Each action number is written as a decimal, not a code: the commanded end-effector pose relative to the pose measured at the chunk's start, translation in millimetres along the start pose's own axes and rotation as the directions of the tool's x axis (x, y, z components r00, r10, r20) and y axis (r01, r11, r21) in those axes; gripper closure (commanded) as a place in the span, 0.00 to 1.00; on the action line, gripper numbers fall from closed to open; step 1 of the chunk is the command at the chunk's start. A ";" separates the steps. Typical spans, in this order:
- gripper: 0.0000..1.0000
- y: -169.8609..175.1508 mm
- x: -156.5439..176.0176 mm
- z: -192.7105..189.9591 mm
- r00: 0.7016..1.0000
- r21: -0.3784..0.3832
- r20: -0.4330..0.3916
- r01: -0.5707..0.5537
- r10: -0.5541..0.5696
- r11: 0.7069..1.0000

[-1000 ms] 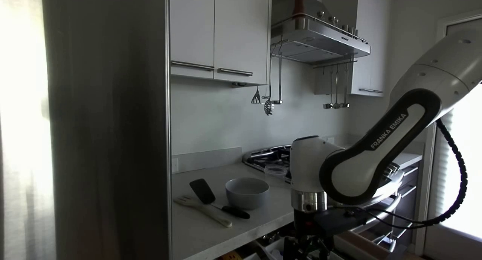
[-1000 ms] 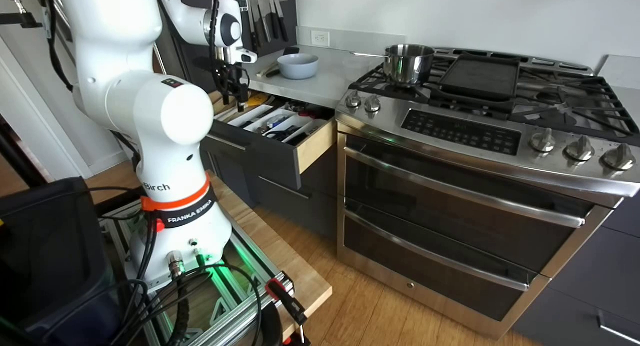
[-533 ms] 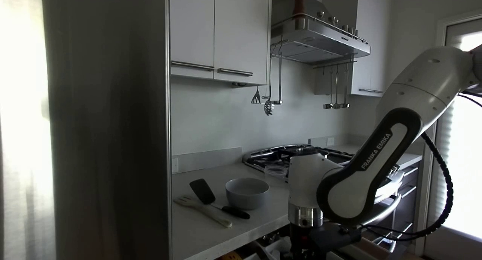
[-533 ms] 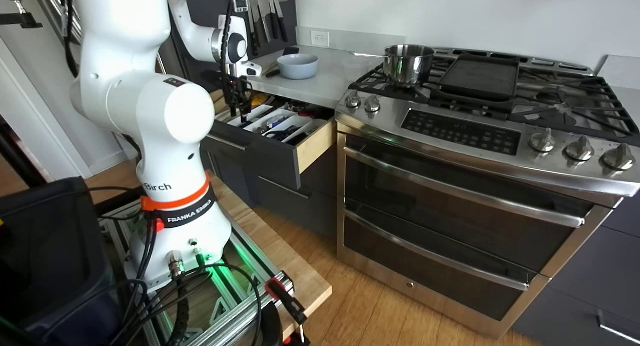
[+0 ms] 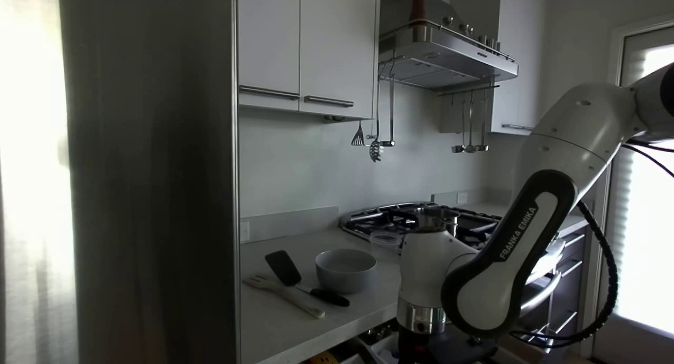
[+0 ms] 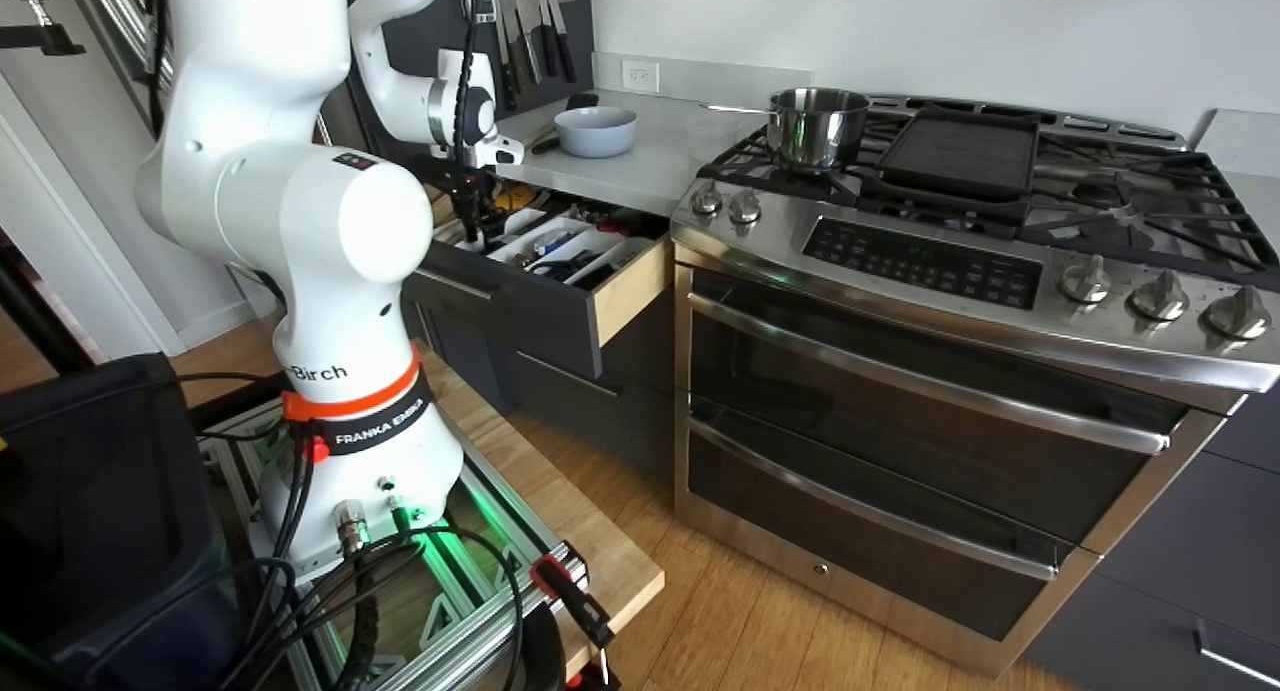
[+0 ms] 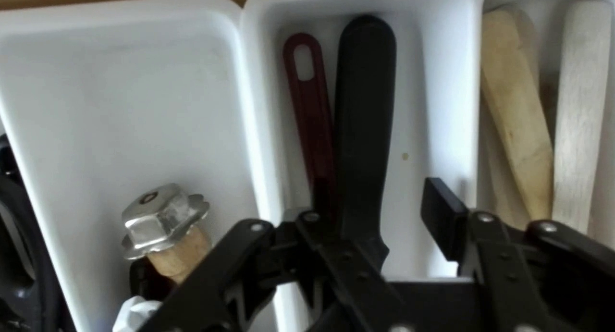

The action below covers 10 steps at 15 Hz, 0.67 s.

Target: Move a knife from the drawer to the counter

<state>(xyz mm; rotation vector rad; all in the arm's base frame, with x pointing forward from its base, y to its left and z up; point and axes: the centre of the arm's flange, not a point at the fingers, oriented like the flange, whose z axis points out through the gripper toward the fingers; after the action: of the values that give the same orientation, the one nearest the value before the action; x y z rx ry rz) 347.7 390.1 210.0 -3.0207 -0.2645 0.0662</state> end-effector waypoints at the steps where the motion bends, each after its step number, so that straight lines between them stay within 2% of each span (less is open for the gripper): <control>1: 0.51 -6.6 7.6 14.1 0.999 -0.023 -0.017 0.030 -0.030 0.999; 2: 0.53 -6.4 8.5 16.3 0.999 -0.033 -0.016 0.035 -0.035 0.999; 5: 0.51 -6.0 10.6 21.5 0.999 -0.047 -0.017 0.047 -0.048 0.998; 10: 0.56 -8.5 11.7 34.3 0.997 -0.068 -0.023 0.073 -0.074 0.995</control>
<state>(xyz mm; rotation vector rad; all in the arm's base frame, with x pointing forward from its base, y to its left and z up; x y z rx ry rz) 355.0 396.7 189.9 -3.0572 -0.3616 0.0413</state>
